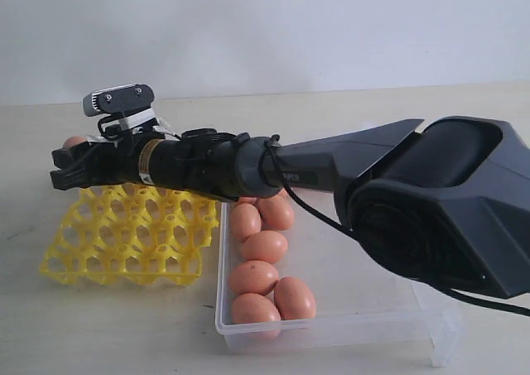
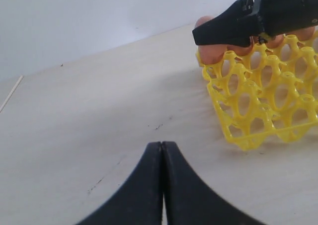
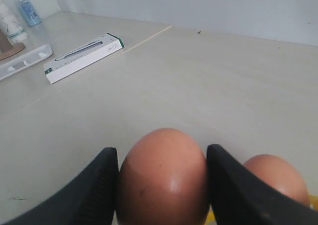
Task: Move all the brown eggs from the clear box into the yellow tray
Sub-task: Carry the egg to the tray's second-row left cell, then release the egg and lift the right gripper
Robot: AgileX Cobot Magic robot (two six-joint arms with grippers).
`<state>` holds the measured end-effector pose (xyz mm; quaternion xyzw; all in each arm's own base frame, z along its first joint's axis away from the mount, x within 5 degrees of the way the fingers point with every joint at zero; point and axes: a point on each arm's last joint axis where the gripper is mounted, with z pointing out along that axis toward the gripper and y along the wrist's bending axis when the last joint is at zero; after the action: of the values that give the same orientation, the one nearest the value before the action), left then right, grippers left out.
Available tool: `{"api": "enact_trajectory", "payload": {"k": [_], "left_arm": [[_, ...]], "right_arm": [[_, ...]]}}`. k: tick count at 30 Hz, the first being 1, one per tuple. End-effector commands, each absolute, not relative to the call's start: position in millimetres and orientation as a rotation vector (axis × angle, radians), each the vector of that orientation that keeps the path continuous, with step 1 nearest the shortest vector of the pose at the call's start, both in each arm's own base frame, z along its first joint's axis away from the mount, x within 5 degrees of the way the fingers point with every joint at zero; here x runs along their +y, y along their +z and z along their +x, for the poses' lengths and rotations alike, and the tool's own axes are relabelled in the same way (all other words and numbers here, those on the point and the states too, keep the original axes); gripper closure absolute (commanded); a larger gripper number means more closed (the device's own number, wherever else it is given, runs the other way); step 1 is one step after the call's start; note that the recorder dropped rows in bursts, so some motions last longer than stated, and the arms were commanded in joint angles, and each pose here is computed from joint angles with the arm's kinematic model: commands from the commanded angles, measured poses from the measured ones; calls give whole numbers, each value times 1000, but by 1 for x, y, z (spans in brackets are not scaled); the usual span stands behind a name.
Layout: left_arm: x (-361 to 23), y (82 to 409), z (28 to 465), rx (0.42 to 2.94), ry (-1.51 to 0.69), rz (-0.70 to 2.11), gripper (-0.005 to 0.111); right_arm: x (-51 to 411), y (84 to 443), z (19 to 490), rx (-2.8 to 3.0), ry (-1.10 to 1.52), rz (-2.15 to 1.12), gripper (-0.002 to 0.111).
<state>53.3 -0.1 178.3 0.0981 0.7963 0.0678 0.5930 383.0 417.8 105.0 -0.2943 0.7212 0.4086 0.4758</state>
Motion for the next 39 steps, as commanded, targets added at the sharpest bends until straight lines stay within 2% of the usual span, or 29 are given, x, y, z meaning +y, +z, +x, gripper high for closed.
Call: {"api": "enact_trajectory", "payload": {"k": [1, 4, 6, 11, 14, 21, 27, 30, 33, 36, 39], "left_arm": [[0, 181, 53, 1833, 153, 226, 107], [0, 181, 53, 1833, 153, 226, 107], [0, 181, 53, 1833, 153, 226, 107], [0, 181, 53, 1833, 153, 226, 107], [0, 181, 53, 1834, 152, 224, 107], [0, 181, 53, 1834, 152, 224, 107], [0, 181, 53, 1834, 152, 224, 107], [0, 181, 53, 1834, 152, 224, 107], [0, 181, 53, 1834, 152, 224, 107], [0, 181, 53, 1834, 152, 224, 107], [0, 181, 53, 1834, 152, 224, 107]], "right_arm": [[418, 97, 390, 1761, 991, -715, 108], [418, 95, 390, 1742, 966, -744, 108], [416, 94, 393, 1744, 958, -742, 102], [411, 94, 398, 1754, 958, -721, 56], [411, 94, 398, 1761, 958, -706, 43], [411, 106, 399, 1776, 1015, -632, 42], [407, 170, 400, 1660, 1018, -624, 55], [402, 203, 400, 1635, 972, -607, 55], [393, 224, 401, 1696, 824, -589, 54], [371, 239, 394, 1867, 591, -551, 48], [346, 243, 378, 2073, 373, -637, 50]]}}
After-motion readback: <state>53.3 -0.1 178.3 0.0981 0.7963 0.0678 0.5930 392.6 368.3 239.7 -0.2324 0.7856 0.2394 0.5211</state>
